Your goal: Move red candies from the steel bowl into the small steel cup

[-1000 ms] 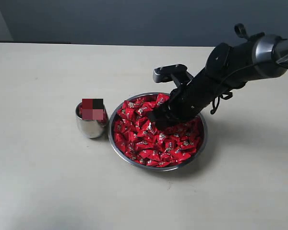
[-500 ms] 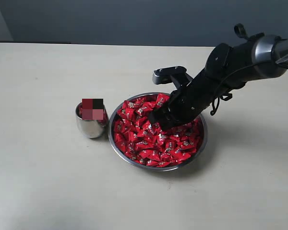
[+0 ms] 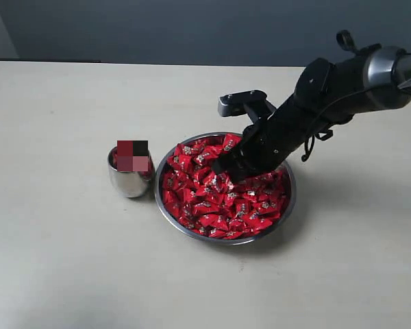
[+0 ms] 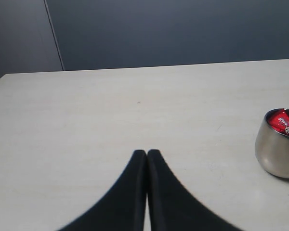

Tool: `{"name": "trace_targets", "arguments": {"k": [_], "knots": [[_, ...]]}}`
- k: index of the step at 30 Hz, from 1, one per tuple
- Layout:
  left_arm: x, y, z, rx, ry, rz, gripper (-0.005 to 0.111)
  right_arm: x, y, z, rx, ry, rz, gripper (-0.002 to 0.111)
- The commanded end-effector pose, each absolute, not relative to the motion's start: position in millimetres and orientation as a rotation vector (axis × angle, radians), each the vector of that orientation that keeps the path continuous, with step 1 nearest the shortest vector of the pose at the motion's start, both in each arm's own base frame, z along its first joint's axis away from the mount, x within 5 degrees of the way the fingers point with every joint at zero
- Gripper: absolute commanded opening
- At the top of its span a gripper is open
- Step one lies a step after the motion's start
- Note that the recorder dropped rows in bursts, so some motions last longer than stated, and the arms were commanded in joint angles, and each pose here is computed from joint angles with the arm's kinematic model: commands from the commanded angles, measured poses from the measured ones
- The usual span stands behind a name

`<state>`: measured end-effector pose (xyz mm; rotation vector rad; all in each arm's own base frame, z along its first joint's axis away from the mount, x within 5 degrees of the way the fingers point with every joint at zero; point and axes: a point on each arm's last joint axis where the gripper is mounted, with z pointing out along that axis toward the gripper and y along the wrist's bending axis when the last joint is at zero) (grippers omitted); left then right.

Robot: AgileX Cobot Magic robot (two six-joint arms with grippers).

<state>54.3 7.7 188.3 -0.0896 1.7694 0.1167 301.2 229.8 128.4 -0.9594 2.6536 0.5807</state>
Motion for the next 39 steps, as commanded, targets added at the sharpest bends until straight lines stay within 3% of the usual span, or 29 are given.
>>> {"name": "trace_targets", "arguments": {"k": [1,12,39], "knots": [[54.2,7.6,187.4,-0.092,1.767,0.114,0.000,305.5,228.8,154.1,-0.974,2.562,0.560,-0.001],[54.2,7.6,187.4,-0.092,1.767,0.114,0.000,299.6,218.0,214.3,-0.918,2.424,0.494,-0.001],[54.2,7.6,187.4,-0.092,1.767,0.114,0.000,294.9,230.2,225.0,-0.886,2.350,0.700,-0.001]]}}
